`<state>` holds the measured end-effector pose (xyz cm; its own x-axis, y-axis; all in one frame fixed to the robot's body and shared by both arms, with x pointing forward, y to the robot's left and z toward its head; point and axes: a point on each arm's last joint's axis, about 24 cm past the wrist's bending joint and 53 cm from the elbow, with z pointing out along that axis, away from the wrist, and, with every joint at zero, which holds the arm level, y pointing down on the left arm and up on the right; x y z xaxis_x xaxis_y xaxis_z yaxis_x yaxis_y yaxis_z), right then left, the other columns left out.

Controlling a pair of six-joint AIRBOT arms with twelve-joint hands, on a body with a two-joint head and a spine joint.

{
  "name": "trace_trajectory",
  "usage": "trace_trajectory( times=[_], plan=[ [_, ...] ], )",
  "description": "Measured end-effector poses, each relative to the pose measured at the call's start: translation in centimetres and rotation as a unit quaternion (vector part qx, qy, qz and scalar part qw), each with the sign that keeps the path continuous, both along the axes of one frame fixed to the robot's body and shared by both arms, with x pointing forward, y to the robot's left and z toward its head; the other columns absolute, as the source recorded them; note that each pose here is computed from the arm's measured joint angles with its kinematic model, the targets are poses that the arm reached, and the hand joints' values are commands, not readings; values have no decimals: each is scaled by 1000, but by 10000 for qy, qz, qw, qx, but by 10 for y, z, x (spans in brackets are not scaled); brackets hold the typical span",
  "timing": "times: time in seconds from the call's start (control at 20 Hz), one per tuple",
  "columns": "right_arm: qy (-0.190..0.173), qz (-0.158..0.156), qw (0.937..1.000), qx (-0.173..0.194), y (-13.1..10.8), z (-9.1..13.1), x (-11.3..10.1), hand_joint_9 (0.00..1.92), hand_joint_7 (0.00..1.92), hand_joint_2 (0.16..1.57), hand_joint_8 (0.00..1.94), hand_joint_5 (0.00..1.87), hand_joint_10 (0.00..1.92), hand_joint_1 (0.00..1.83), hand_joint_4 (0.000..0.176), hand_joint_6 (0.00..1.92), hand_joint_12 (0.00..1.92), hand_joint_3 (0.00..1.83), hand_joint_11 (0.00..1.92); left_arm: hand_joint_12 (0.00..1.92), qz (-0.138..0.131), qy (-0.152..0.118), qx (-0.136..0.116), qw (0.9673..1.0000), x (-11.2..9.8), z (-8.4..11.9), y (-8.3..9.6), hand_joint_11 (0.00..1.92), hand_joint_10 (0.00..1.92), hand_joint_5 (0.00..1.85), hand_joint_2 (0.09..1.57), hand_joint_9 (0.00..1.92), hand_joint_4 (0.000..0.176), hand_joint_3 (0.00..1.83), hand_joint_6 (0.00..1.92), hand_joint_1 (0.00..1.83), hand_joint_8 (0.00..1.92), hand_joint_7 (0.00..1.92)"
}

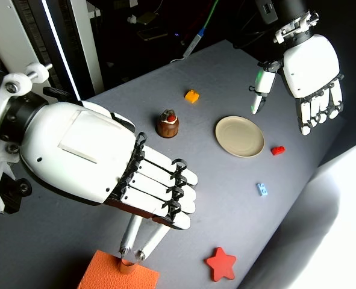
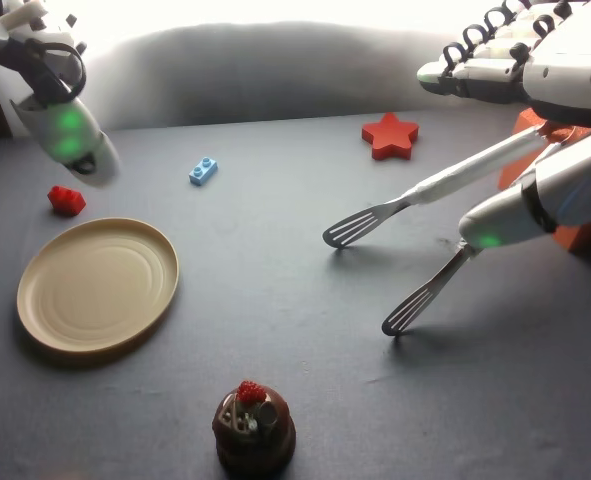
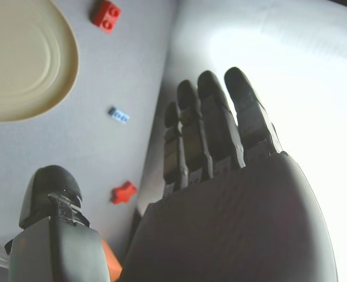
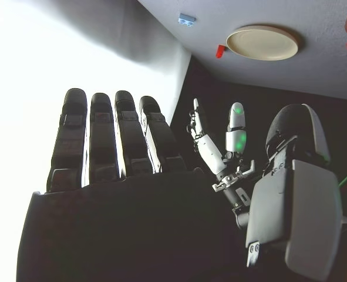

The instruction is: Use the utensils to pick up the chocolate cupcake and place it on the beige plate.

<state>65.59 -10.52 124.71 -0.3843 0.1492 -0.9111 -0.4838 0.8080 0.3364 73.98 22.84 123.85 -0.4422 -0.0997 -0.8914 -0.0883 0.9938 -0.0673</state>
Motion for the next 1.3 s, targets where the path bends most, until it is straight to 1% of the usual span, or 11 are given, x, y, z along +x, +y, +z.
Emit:
trace_trajectory(
  times=[0.15, 0.2, 0.25, 0.35, 0.5, 0.6, 0.75, 0.8, 0.9, 1.1, 1.3],
  plan=[
    [6, 15, 10000, -11, 1, -1, 0, 0, 0, 887, 0, 0, 0, 107, 0, 0, 0, 39, 0, 46, 19, -42, 57, 10000, 2, 2, 3, 0, 0, 0, 926, 0, 0, 15, 0, 254, 0, 0],
    [70, 58, 9999, -81, 9, -6, 1, 0, 0, 891, 0, 0, 0, 130, 0, 0, 0, 34, 0, 56, 21, -38, 59, 10000, 2, 2, 3, 7, 0, 15, 924, 0, 0, 10, 5, 310, 2, 6],
    [77, 68, 9999, -84, 10, -6, 1, 0, 0, 896, 0, 0, 0, 107, 0, 0, 0, 33, 0, 142, 21, -40, 57, 10000, 2, 2, 3, 1, 0, 10, 932, 13, 0, 0, 1, 255, 3, 13],
    [161, 107, 9997, -134, 20, -11, 7, 0, 0, 899, 0, 0, 0, 128, 0, 0, 0, 30, 0, 159, 13, -32, 56, 10000, 1, 1, 3, 0, 3, 20, 935, 20, 0, 0, 4, 252, 5, 23],
    [241, 33, 9995, -209, 25, -16, 23, 0, 0, 895, 0, 0, 0, 150, 0, 0, 0, 21, 0, 76, 64, -18, 63, 10000, 4, 1, 7, 0, 0, 11, 934, 2, 0, 0, 5, 262, 0, 3],
    [341, -12, 9990, -305, 27, -22, 30, 5, 0, 886, 0, 0, 2, 161, 0, 0, 5, 14, 11, 105, 111, -19, 78, 9999, 5, 1, 10, 1, 1, 32, 924, 15, 0, 0, 3, 273, 1, 25],
    [639, -199, 9973, -287, 26, -33, 40, 41, 32, 873, 11, 19, 14, 236, 0, 7, 42, 4, 84, 0, 87, -9, 2, 10000, 7, 3, 7, 0, 0, 0, 931, 0, 0, 1, 0, 296, 0, 0],
    [741, -314, 9965, -239, 21, -33, 44, 64, 34, 868, 25, 23, 2, 258, 0, 15, 283, 0, 16, 2, 90, -19, -6, 10000, 7, 5, 8, 4, 0, 0, 929, 0, 0, 0, 0, 308, 0, 0],
    [794, -464, 9955, -224, 14, -34, 53, 75, 44, 888, 10, 30, 1, 234, 0, 9, 434, 8, 0, 7, 94, -52, 50, 9999, 8, 6, 9, 14, 0, 0, 935, 1, 0, 3, 0, 276, 0, 0],
    [1029, -624, 9925, -230, 15, -44, 64, 68, 31, 947, 5, 22, 7, 465, 0, 5, 396, 17, 0, 27, 23, 20, 23, 10000, 7, 4, 6, 53, 12, 26, 918, 33, 0, 0, 9, 305, 7, 19],
    [1155, -603, 9913, -175, 23, -52, 68, 56, 25, 984, 1, 22, 1, 486, 0, 2, 360, 17, 0, 208, 69, 35, 90, 9999, 8, 4, 11, 0, 0, 30, 923, 37, 0, 1, 0, 291, 0, 22]
  ],
)
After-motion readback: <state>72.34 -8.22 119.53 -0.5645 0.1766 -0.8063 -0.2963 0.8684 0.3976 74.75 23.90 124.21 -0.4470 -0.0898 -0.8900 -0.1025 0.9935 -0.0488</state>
